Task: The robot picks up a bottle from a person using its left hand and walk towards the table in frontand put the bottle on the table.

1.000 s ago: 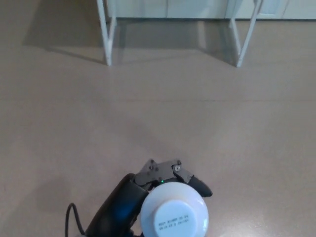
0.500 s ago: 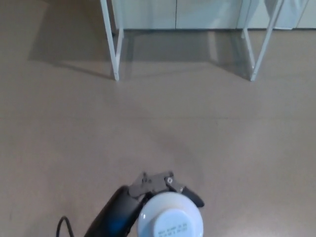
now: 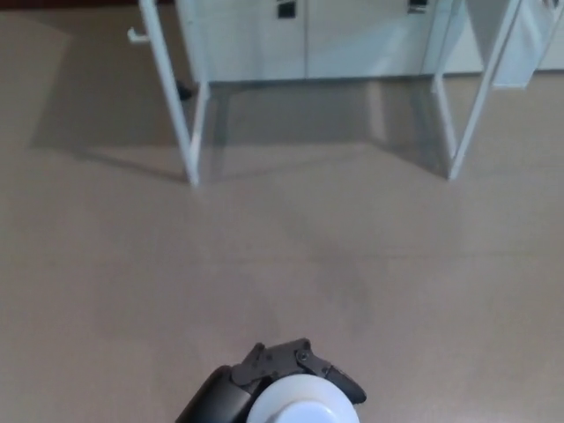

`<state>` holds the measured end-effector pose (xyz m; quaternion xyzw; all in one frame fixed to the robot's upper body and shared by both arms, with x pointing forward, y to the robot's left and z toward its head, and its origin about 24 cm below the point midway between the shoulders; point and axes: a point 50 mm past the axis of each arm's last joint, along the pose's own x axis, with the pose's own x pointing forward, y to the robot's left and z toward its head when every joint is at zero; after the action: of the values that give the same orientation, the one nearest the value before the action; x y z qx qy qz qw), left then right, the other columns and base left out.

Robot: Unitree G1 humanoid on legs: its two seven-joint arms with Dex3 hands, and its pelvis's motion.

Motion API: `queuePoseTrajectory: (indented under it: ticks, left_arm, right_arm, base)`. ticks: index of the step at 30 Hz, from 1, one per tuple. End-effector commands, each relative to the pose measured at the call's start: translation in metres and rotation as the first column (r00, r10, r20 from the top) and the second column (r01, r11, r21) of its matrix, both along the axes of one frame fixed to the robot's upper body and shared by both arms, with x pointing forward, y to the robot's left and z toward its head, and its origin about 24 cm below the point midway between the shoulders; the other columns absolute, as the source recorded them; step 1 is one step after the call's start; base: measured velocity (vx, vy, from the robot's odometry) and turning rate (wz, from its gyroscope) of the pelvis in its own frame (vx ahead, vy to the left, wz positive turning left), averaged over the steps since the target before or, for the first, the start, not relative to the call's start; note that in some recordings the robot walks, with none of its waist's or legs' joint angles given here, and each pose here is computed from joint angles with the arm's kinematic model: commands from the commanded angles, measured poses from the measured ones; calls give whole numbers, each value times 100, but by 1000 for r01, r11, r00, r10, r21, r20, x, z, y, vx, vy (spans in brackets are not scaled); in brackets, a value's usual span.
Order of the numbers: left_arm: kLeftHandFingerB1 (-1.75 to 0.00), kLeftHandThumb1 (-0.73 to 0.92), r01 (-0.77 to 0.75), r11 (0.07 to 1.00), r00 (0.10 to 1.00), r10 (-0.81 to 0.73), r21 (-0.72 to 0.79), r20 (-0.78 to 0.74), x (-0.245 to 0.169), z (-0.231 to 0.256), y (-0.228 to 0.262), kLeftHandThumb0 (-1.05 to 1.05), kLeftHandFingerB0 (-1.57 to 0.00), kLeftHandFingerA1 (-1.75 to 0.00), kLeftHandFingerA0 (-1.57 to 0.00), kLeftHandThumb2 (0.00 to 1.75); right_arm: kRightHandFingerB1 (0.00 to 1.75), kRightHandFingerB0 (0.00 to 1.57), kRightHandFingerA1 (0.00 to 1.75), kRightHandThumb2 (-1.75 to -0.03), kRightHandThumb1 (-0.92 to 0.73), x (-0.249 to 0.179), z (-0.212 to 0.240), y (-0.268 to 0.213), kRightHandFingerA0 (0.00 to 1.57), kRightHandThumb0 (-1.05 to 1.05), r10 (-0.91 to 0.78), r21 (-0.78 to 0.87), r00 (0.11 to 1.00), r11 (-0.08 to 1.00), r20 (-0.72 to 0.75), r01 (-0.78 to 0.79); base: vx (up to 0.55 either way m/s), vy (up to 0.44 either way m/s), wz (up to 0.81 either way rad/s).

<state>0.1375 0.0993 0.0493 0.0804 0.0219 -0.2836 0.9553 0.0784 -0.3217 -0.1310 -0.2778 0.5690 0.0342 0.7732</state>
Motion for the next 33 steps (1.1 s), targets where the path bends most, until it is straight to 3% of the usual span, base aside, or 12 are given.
queuePoseTrajectory:
  ticks: [1, 7, 21, 33]
  left_arm:
    - [-101, 78, -4, 1000, 999, 6, -29, 45, 1, 7, 2, -22, -85, -131, -108, 68]
    - [-101, 76, -8, 1000, 999, 9, -25, 37, -3, 5, 3, -19, -85, -130, -109, 71]
    - [-102, 73, -14, 1000, 999, 13, 8, 51, -3, 3, 5, -17, -87, -127, -111, 75]
    - [-100, 72, -22, 1000, 997, 22, 5, 68, 0, 5, 5, -18, -89, -129, -110, 76]
  right_arm:
    - [43, 57, 53, -62, -71, 7, 1, 1, 70, -39, 30, 5, 1000, 1000, -4, -30]
    - [44, 57, 54, -62, -72, 4, 0, 1, 69, -37, 14, 20, 1000, 1000, -13, -14]
    - [43, 56, 52, -62, -72, 8, 0, 3, 67, -38, 32, 31, 999, 999, -23, -31]
    - [44, 56, 55, -62, -72, 9, 0, 4, 66, -38, 34, 44, 999, 998, -25, -33]
  base:
    - [465, 119, 43]
    - [434, 71, -7]
    - [437, -170, 14]
    - [367, 92, -31]
